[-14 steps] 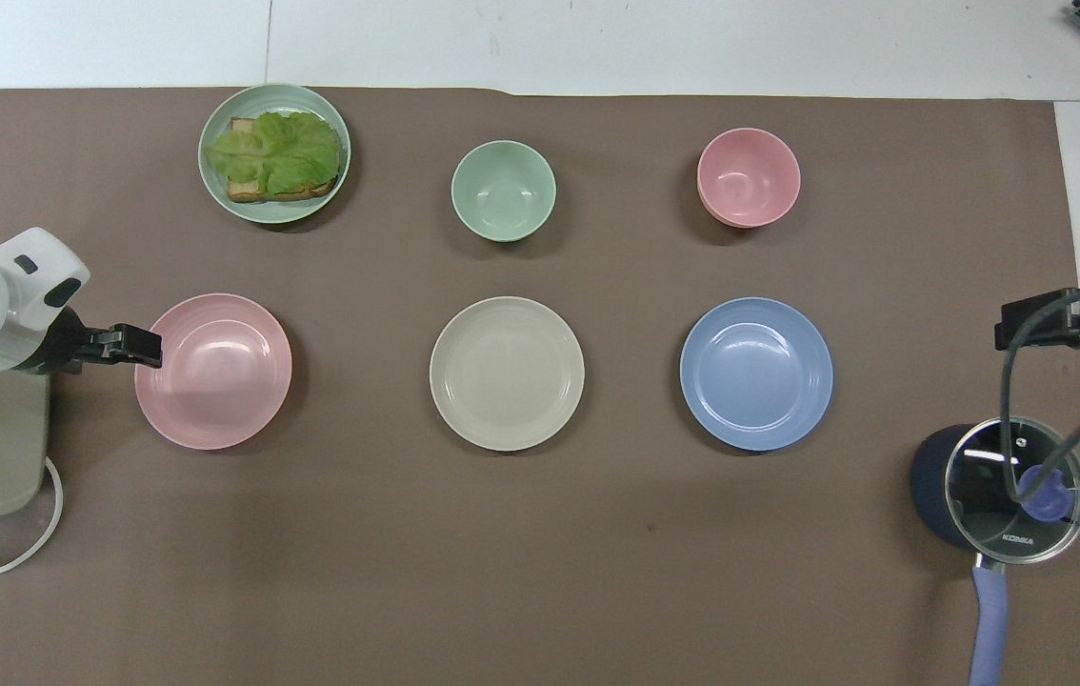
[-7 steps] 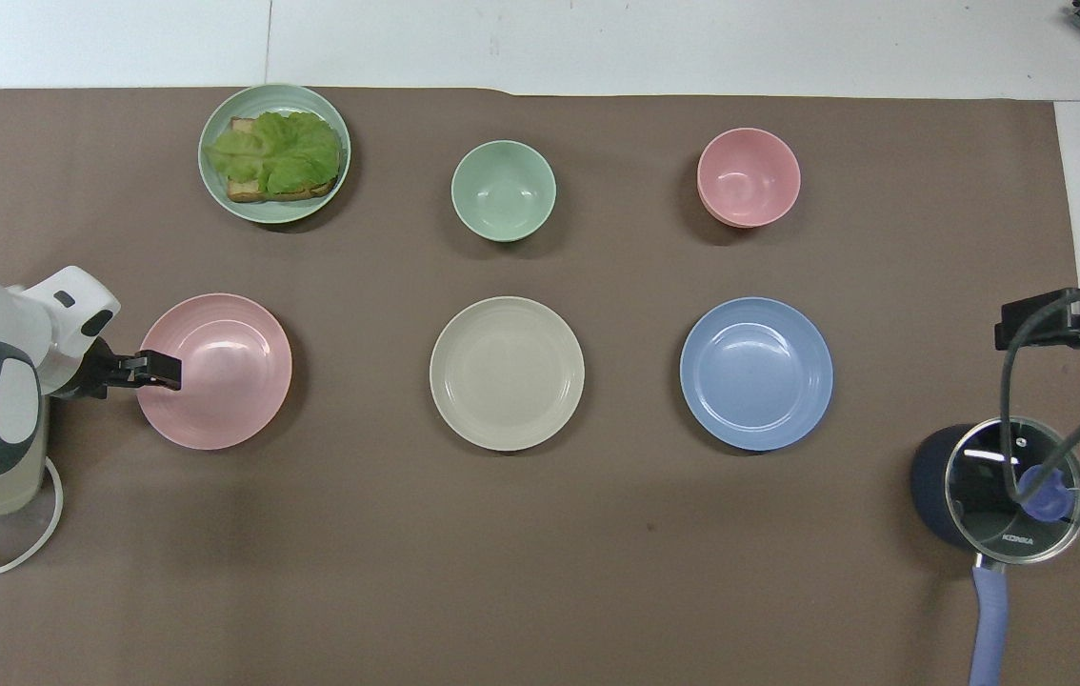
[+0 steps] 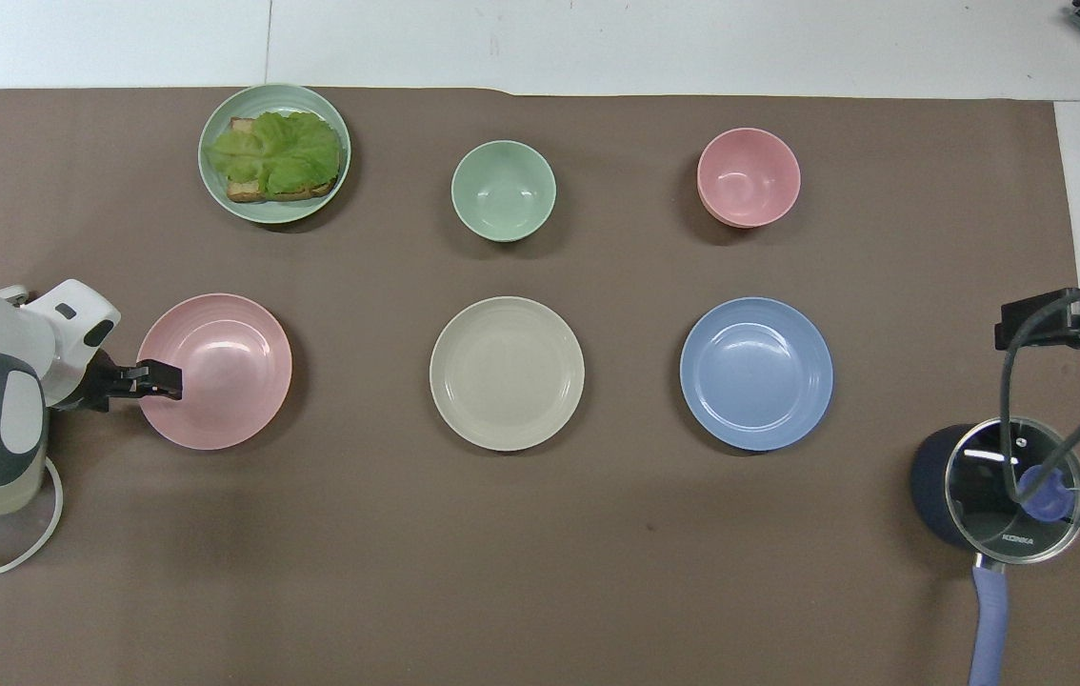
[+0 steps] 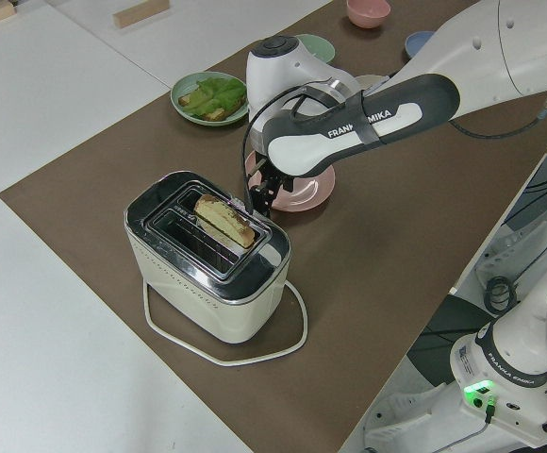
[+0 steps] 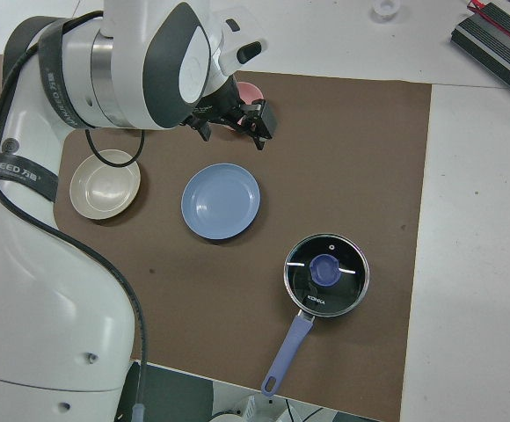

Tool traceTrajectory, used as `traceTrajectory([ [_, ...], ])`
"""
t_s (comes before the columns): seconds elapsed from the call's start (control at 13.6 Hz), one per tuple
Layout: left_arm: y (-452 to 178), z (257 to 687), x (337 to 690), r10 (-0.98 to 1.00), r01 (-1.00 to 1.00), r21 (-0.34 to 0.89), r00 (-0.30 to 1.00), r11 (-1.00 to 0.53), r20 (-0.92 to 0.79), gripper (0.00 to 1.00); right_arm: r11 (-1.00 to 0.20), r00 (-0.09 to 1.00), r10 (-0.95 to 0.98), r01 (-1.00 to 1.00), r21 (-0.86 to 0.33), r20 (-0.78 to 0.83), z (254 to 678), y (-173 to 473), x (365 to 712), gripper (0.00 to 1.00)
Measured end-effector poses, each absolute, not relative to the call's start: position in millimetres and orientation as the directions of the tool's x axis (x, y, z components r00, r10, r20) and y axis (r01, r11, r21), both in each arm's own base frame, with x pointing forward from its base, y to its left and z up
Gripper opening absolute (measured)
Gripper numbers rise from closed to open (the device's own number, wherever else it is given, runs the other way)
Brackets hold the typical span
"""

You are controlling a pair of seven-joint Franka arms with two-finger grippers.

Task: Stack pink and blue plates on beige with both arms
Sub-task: 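Grasp the rim of the pink plate with the left gripper, then lift the pink plate and lower it onto the beige plate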

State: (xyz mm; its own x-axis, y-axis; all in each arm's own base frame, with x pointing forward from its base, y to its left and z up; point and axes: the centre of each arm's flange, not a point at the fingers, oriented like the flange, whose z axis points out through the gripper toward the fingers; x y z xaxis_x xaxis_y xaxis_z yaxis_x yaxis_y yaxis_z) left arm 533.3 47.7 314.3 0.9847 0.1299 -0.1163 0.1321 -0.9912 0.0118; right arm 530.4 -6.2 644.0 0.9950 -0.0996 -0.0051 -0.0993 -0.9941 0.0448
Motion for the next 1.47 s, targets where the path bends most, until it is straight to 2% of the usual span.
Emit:
traceTrajectory([
  [0.44,47.3,314.1,532.7,0.153,0.156,0.009,0.981,-0.988,-0.122,0.12,-0.994,0.995,-0.100,-0.099,0.045,-0.005,644.0,-6.2,530.4,1.00],
  [0.51,46.8,318.1,533.4,0.155,0.157,0.011,0.980,-0.988,-0.122,0.07,-0.994,0.995,-0.100,-0.099,0.045,-0.005,644.0,-6.2,530.4,1.00],
  [0.88,43.5,363.1,542.8,0.166,0.177,0.046,0.968,-0.983,-0.189,0.04,-0.994,0.995,-0.100,-0.099,0.045,-0.005,644.0,-6.2,530.4,1.00],
  [1.17,20.6,401.5,551.4,0.200,0.241,0.201,0.958,-0.949,-0.204,0.04,-0.994,0.995,-0.100,-0.099,0.045,-0.005,644.0,-6.2,530.4,1.00],
  [1.47,-67.8,405.0,550.1,0.202,0.265,0.271,0.950,-0.925,-0.239,0.04,-0.994,0.995,-0.100,-0.099,0.045,-0.005,644.0,-6.2,530.4,1.00],
])
